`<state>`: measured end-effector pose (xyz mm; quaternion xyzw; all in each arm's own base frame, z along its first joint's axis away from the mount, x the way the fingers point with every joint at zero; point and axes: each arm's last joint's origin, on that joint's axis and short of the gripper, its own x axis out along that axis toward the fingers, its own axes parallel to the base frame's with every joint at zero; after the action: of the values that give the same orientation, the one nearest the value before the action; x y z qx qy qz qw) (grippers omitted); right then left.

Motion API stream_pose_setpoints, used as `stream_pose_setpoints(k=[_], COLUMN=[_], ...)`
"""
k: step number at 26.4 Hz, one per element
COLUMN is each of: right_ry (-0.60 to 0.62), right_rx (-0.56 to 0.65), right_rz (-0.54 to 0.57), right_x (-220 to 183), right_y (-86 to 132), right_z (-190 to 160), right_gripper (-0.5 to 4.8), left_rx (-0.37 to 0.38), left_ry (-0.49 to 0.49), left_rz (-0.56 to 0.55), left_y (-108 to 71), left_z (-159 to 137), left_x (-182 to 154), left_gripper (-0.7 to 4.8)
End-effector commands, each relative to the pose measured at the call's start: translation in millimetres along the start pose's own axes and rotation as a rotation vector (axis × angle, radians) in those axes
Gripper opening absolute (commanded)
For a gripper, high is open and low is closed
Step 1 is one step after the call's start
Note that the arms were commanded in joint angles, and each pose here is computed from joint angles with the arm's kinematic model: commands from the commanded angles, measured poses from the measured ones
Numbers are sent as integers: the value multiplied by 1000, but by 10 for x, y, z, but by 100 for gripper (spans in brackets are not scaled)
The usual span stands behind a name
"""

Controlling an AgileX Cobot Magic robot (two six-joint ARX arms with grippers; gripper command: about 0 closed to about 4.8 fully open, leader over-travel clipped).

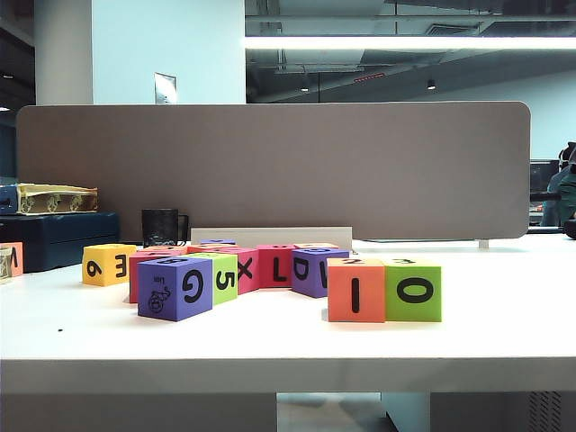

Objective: Select the appropriate blocks from the scattered letter blocks on the table and arrange them in a row to spell out "23".

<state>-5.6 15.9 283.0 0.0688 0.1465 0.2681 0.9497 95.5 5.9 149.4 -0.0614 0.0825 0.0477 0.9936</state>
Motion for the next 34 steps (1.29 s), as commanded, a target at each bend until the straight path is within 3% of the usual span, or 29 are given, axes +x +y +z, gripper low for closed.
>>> stream_pose_setpoints(k=[1, 27, 34], right_ry=[-20, -23, -216], right_rx=[-12, -19, -138], right_rz=[3, 2, 12], right_x=[-21, -22, -46], right_y=[15, 15, 42], right_z=[4, 8, 216], right_gripper=[-1, -1, -1], left_rx=[14, -12, -12], left_ry=[14, 8, 8], left_rz=[-13, -20, -19], left_y=[-4, -7, -6], left_z=[-10, -3, -3], left_x=[-1, -1, -1], left_gripper=[-5, -5, -5])
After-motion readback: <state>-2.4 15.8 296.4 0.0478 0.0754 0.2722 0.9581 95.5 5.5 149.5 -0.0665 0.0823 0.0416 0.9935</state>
